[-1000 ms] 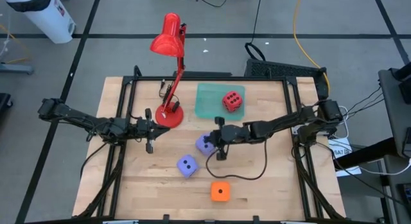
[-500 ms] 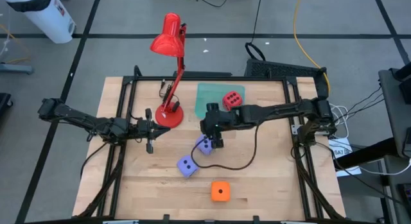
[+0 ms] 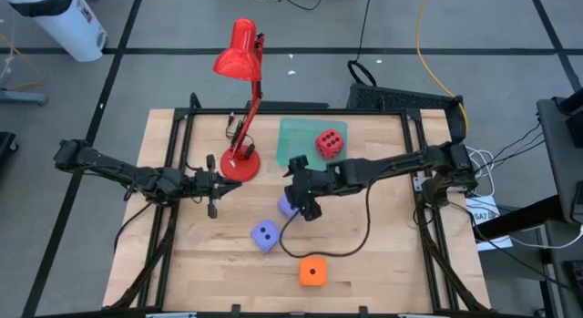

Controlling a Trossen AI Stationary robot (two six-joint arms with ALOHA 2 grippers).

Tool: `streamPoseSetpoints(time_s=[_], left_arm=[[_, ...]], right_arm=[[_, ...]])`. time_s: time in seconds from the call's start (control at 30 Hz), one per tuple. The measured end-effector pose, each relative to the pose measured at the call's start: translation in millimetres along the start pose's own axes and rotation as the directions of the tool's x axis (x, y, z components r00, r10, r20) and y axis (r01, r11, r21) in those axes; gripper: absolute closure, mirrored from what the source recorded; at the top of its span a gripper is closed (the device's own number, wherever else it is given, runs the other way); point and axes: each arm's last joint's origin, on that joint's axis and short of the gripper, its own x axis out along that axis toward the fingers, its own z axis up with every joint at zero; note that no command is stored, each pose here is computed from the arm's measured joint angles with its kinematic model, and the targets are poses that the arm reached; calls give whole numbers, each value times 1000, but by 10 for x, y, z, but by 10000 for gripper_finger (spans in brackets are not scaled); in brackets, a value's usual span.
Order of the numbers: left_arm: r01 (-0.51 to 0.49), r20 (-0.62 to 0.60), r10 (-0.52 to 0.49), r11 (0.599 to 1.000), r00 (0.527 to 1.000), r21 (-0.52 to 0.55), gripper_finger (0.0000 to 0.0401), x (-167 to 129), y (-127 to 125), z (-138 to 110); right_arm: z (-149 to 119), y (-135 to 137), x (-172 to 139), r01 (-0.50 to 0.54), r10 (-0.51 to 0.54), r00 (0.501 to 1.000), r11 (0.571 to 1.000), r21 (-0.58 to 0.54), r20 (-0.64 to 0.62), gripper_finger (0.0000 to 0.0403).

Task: Pick & Place Dice
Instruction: Put the light purple die into the green bin

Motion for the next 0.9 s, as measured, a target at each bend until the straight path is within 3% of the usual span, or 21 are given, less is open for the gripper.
streamPoseSetpoints(time_s=[0.17, 0.37, 0.43, 0.67, 0.9], left_arm=[[0, -1, 0, 1000, 1000, 5, 375, 0, 0, -1], [2, -25, -1, 999, 1000, 50, 375, 0, -1, -26], [3, -28, -1, 997, 1000, 72, 375, -1, 0, -28], [5, -40, -1, 994, 999, 109, 375, -1, -1, -41], [7, -40, -3, 995, 999, 100, 375, -1, -1, -41]], right_arm=[[-72, -156, 35, -157, 156, 986, 987, 25, 52, 5], [-189, -332, 185, -355, 353, 927, 935, -13, 129, 4], [-254, -337, 238, -397, 394, 913, 918, 7, 104, 4], [-433, -161, 781, -426, 425, 905, 903, -51, -25, 4], [-453, -167, 844, -406, 404, 914, 912, -49, -41, 4]])
